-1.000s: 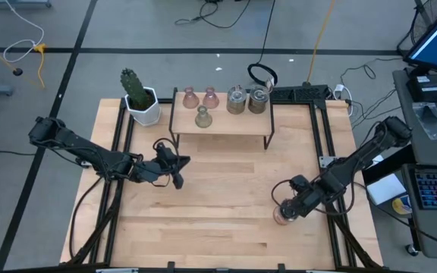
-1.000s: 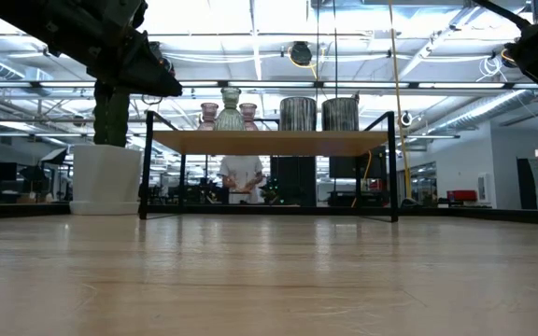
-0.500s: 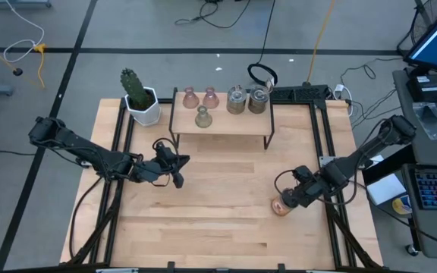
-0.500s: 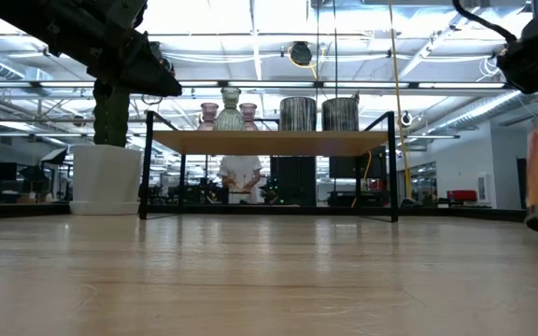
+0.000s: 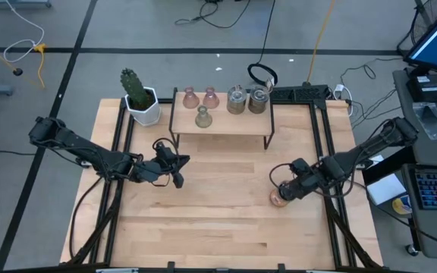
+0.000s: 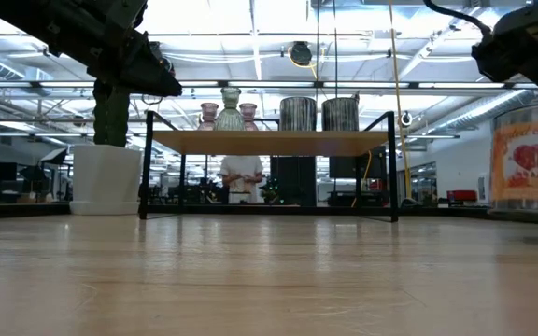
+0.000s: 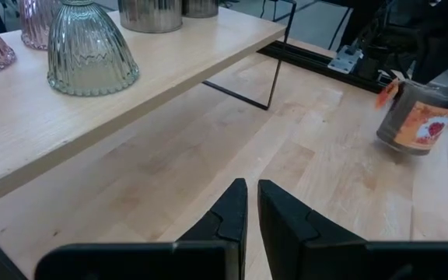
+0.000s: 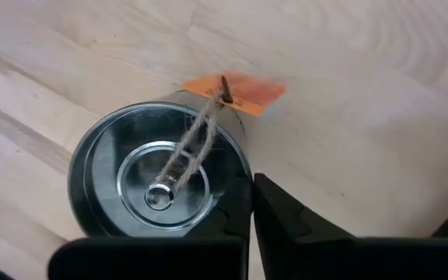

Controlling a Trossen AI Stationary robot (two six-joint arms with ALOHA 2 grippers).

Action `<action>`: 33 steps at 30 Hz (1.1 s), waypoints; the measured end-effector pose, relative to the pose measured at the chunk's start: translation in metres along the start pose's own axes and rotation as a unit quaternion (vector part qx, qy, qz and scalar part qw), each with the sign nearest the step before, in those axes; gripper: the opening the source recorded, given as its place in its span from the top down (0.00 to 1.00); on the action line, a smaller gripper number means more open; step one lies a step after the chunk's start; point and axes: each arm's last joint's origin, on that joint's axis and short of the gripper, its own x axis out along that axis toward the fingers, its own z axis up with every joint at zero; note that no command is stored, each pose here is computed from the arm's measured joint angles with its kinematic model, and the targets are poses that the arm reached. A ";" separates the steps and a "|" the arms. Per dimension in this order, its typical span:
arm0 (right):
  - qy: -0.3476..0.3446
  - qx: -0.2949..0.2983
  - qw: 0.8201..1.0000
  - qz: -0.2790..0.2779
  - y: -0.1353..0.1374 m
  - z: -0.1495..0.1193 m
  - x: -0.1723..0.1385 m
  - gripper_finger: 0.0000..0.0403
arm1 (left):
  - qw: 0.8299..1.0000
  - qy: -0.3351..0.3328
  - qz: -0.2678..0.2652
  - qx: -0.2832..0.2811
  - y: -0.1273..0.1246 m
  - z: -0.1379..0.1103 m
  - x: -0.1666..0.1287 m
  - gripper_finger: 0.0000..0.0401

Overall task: Pick & Place candle stick holders
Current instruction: Put the silver scented candle on the shelf

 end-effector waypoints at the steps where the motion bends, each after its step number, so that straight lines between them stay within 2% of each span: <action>1: 0.000 -0.002 1.000 0.000 0.000 0.001 -0.001 1.00 | 1.000 0.000 0.000 0.000 0.000 0.000 0.000 0.91; 11: -0.004 -0.013 1.000 0.012 0.004 0.010 -0.004 1.00 | 1.000 0.000 0.000 0.002 0.000 0.000 0.000 0.91; 19: -0.035 -0.027 0.998 0.048 0.015 0.028 -0.028 1.00 | 1.000 0.000 0.000 0.001 0.000 0.000 0.000 0.91; 25: -0.031 -0.036 0.999 0.015 0.011 0.031 -0.018 1.00 | 1.000 0.000 -0.001 0.000 0.000 0.000 0.000 0.91; 33: -0.026 -0.061 0.998 -0.015 0.021 0.032 0.003 1.00 | 1.000 -0.007 -0.004 -0.005 -0.001 0.002 0.000 0.91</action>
